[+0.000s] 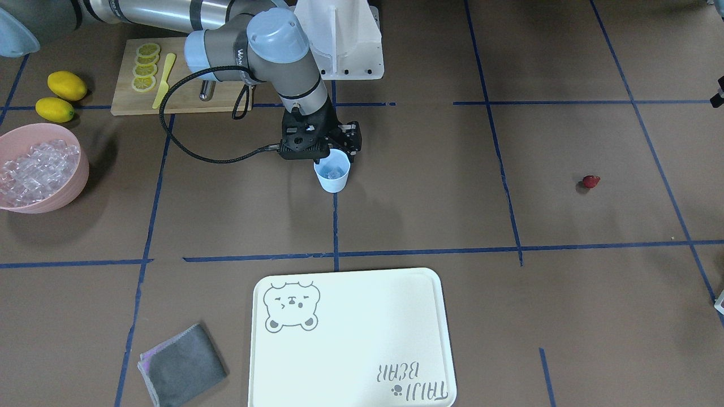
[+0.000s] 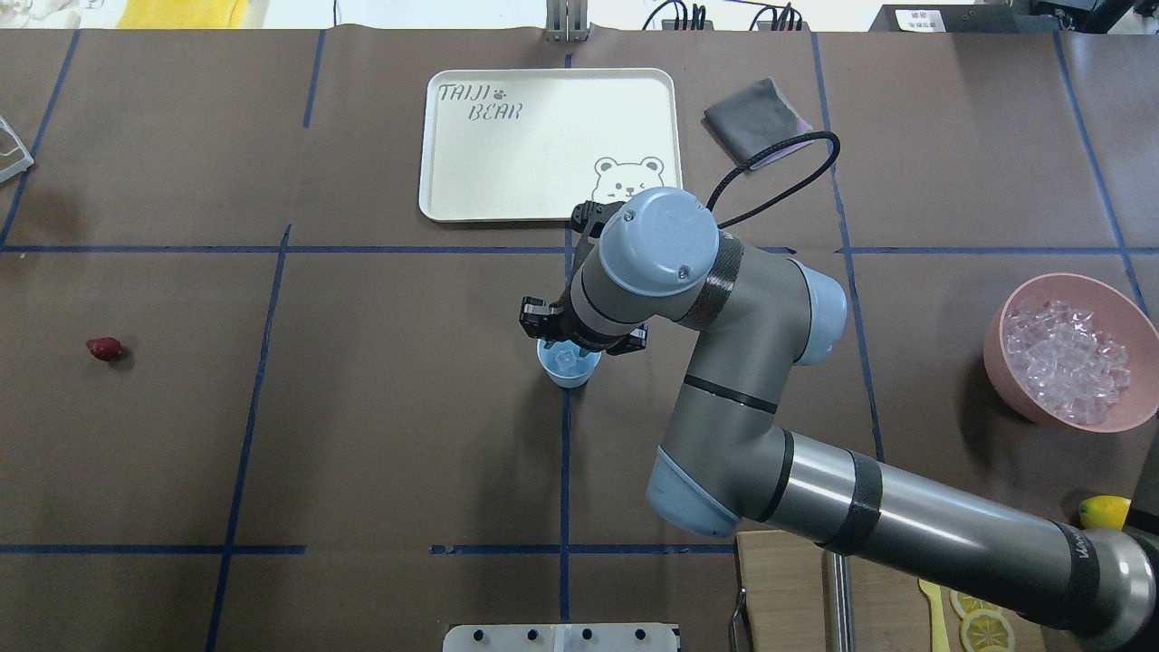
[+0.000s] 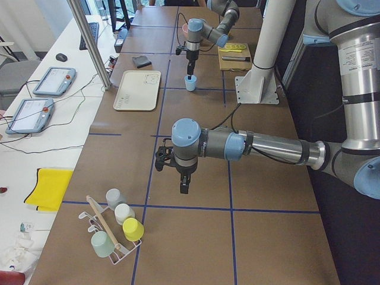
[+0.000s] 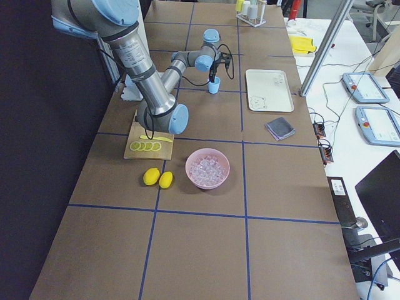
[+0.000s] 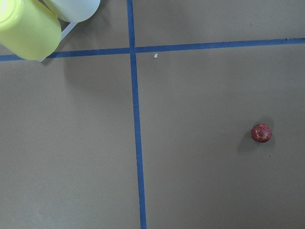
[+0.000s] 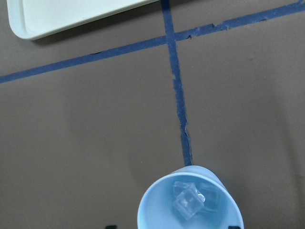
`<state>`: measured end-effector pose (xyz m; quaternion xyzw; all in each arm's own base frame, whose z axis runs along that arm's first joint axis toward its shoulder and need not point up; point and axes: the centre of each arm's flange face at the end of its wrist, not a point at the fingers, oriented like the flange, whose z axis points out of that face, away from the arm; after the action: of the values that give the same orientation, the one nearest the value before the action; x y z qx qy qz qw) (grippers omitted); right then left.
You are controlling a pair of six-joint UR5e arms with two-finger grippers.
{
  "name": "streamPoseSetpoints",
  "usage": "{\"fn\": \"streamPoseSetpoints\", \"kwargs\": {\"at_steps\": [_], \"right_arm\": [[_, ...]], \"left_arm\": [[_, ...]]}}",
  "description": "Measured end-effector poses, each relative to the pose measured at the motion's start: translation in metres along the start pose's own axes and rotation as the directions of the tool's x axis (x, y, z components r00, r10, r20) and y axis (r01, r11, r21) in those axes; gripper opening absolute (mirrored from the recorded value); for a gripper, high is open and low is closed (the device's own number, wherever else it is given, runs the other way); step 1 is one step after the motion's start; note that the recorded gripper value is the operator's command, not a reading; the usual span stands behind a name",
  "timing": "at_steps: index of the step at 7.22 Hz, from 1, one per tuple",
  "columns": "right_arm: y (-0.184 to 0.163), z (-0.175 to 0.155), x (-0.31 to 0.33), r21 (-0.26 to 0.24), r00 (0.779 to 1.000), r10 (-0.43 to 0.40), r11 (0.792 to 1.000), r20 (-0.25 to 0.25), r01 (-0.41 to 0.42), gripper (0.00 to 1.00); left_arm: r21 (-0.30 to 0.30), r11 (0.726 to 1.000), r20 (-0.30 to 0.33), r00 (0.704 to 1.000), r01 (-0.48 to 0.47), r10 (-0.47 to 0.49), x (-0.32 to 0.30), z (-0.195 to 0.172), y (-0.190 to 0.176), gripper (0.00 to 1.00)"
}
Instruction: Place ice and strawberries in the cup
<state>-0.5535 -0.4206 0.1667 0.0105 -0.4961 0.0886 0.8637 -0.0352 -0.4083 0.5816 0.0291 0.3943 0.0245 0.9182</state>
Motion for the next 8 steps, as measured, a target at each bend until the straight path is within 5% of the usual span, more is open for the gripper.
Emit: {"fn": "streamPoseSetpoints", "kwargs": {"at_steps": [2,5,8], "right_arm": [[-0.01,-0.063,0.024,-0.002,0.998,0.042,0.999,0.053,-0.042,0.92],[-0.06,-0.181,0.165,-0.032,0.985,0.168,0.985,0.033,-0.167,0.99],[-0.094,-0.235,0.341,-0.024,0.998,0.002,1.0,-0.062,-0.004,0.99]], "left_arm": [[-0.004,1.0,-0.002,1.0,-0.001,0.001,0.001,0.002,0.0,1.0],[-0.042,0.999,-0.012,1.0,0.002,-0.002,0.042,0.035,-0.012,1.0],[-0.069,0.997,-0.029,0.999,-0.025,0.023,0.097,0.098,-0.016,0.98]]}}
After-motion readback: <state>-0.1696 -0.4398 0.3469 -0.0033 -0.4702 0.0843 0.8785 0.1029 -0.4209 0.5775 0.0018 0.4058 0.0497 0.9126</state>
